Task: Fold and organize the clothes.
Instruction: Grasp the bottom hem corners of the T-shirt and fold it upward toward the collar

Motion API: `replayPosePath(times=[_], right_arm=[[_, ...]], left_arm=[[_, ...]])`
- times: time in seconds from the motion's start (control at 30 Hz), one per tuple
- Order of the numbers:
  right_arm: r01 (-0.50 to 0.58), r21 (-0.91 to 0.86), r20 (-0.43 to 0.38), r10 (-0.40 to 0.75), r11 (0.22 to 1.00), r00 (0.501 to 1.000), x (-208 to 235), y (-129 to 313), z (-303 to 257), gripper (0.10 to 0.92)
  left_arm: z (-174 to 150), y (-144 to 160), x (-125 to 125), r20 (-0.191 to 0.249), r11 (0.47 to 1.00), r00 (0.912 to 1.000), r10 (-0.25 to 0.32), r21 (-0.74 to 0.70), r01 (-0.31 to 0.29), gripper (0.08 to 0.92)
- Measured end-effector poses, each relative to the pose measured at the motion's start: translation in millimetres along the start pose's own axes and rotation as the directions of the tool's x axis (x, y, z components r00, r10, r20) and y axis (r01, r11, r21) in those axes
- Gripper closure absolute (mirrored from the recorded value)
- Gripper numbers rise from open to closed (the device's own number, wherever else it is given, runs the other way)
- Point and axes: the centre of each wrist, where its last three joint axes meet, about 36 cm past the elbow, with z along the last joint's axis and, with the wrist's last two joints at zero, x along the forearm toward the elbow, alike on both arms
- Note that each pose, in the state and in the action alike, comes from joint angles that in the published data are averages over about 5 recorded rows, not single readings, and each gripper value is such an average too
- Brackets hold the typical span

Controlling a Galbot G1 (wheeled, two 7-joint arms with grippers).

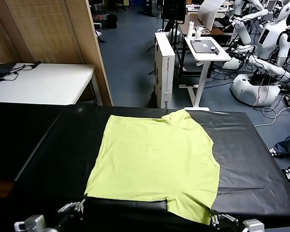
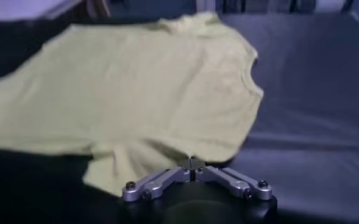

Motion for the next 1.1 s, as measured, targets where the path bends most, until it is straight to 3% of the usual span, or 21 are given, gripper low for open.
replayPosePath(times=[0.2,0.4,0.7,1.1], right_arm=[[-0.026,0.012,0.025,0.025,1.000,0.999,-39.6,-20.2,2.5,0.883],[-0.051,0.026,0.058,0.049,0.998,0.997,-83.9,-36.4,-0.7,0.883],[-0.061,0.065,0.070,0.056,0.996,0.996,-131.2,-42.6,-10.0,0.883],[-0.076,0.075,0.042,0.073,0.994,0.996,-153.4,-50.2,-5.1,0.883]], left_arm=[[-17.9,3.9,-36.0,0.083,1.000,0.9963,0.021,0.000,-0.021,0.853],[-21.1,1.1,-67.5,0.114,0.999,0.9927,0.039,-0.020,-0.037,0.853],[-15.4,4.9,-103.0,0.088,0.998,0.9949,0.049,-0.032,-0.047,0.853],[-16.1,20.6,-138.1,0.058,0.996,0.9971,0.050,-0.076,-0.046,0.853]])
